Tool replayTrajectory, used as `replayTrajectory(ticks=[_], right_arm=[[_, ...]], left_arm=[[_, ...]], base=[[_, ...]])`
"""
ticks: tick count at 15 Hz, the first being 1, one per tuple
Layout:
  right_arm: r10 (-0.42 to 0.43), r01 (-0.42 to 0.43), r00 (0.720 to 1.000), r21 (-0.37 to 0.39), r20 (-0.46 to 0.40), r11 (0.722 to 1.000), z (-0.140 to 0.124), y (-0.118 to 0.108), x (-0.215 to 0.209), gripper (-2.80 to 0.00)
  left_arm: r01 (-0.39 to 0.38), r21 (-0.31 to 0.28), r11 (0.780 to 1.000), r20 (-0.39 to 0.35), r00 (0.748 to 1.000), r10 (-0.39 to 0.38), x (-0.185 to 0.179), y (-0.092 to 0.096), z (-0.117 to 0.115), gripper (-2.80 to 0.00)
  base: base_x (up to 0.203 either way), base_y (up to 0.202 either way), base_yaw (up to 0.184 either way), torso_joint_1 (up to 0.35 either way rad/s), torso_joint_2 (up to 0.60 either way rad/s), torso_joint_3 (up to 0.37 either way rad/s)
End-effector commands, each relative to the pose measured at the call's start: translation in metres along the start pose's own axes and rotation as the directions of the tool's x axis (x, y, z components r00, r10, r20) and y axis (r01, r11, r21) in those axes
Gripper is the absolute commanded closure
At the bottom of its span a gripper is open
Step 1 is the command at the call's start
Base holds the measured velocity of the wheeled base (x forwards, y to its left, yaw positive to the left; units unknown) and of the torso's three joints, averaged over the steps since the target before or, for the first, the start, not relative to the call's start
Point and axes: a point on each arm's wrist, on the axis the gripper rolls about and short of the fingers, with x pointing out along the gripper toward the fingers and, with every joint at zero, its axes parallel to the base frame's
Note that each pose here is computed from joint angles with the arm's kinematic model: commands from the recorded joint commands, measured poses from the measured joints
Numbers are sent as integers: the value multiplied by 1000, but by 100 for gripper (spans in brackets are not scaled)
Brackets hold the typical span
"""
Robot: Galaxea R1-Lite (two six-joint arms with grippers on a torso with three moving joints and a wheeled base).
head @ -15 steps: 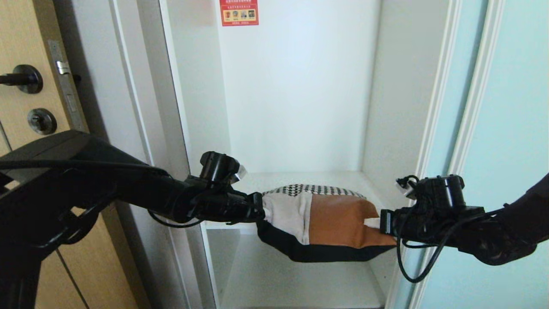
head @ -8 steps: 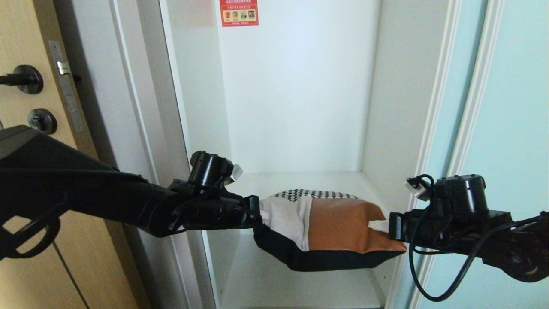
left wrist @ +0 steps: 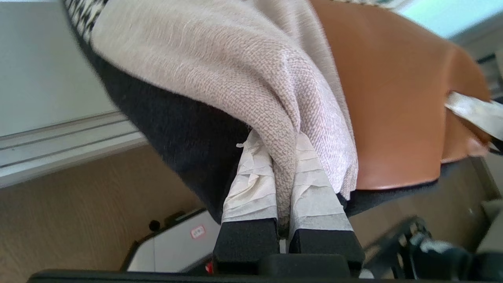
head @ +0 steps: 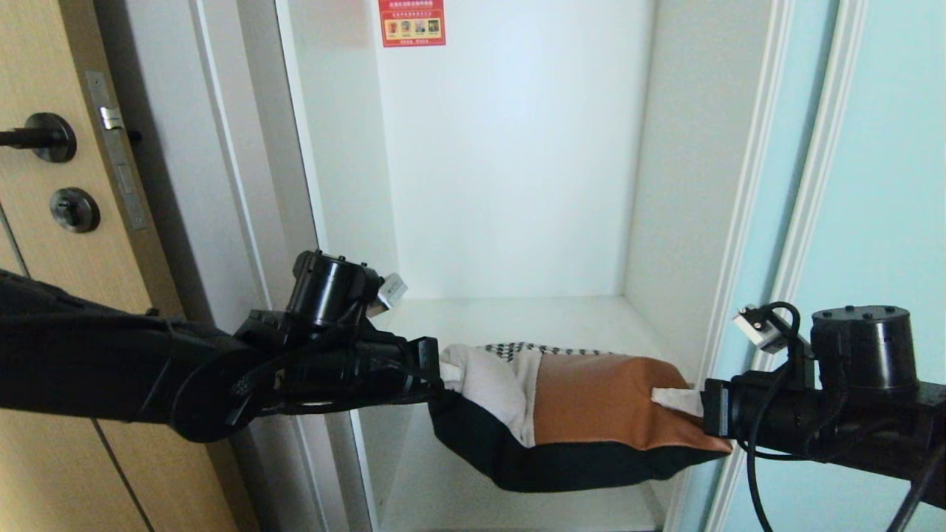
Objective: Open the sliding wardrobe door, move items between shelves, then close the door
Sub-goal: Place the pillow on the lower shelf
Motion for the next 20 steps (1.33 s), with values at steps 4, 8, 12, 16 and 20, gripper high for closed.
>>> replayTrajectory(ticks=[4,8,12,16,20], right_arm=[[19,-18,1000,43,-18,999,-17,6,-16,0],[36,-36,999,33,0,999,-15,11,-20,0],[57,-58,998,46,28,997,-13,18,-30,0],[64,-66,998,53,23,996,-17,20,-32,0],[62,-63,998,54,17,997,-20,19,-34,0]], left_arm=[[-65,35,997,11,998,65,-9,-16,-19,0],[-54,36,998,28,998,53,-17,-20,-19,0],[-52,38,998,19,999,51,-32,-21,-30,0],[-47,41,998,18,999,46,-35,-22,-34,0],[-53,45,998,-5,999,53,-36,-20,-42,0]], base=[[0,0,0,0,0,0],[0,0,0,0,0,0],[0,0,0,0,0,0],[0,0,0,0,0,0],[0,0,0,0,0,0]])
